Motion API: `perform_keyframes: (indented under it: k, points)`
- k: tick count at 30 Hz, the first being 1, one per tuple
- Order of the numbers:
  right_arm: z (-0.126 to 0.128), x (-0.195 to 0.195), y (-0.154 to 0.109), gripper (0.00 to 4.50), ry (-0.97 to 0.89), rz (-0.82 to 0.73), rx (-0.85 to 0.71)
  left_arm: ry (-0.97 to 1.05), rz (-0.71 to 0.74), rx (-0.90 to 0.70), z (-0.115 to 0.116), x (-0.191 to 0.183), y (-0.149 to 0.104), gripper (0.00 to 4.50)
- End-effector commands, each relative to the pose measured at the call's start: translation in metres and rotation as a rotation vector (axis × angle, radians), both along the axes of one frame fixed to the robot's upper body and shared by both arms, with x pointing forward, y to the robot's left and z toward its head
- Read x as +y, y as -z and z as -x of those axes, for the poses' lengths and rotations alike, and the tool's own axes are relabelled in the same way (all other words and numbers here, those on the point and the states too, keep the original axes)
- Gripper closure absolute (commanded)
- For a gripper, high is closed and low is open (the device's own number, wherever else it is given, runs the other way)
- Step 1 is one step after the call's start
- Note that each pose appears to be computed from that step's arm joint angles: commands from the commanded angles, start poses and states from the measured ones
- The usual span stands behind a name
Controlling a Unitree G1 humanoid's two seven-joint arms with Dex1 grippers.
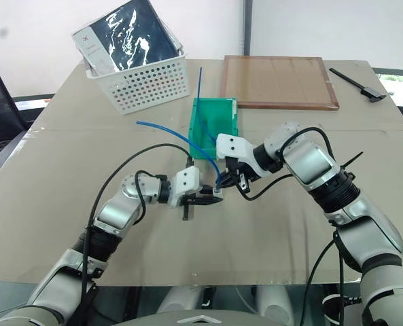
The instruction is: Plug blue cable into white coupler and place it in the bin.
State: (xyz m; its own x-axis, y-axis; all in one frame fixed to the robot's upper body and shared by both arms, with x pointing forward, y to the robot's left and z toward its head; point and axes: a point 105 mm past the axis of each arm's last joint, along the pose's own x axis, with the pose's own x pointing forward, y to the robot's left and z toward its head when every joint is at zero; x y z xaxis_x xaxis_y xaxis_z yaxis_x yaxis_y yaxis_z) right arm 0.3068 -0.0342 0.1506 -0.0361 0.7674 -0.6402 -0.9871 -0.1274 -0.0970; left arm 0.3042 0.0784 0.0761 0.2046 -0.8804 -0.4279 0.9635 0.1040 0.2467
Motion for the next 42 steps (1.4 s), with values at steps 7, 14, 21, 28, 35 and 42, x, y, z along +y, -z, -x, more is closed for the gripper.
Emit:
perform_keyframes:
  k: [7,14,21,28,35,42]
  points:
    - [0.0,0.006,0.024,4.5,-0.012,0.069,0.016,0.003,-0.012,0.021,0.001,-0.001,0.014,4.15]
    - [0.005,-0.005,0.065,4.5,-0.014,0.163,0.034,-0.004,-0.006,0.021,0.002,0.0,0.016,4.15]
    - [-0.003,0.023,-0.01,3.84,0.062,-0.427,-0.207,-0.072,0.065,0.031,-0.002,0.002,0.005,4.15]
    - [0.037,-0.03,-0.089,1.01,0.288,-0.726,-0.458,-0.256,0.238,0.15,-0.005,0.02,-0.032,4.15]
    - [0.082,-0.08,-0.046,0.57,0.669,-0.56,-0.454,-0.513,0.371,0.331,-0.044,0.023,-0.104,4.15]
    - [0.086,-0.096,-0.017,0.49,0.896,-0.521,-0.465,-0.712,0.308,0.44,-0.099,0.011,-0.124,3.65]
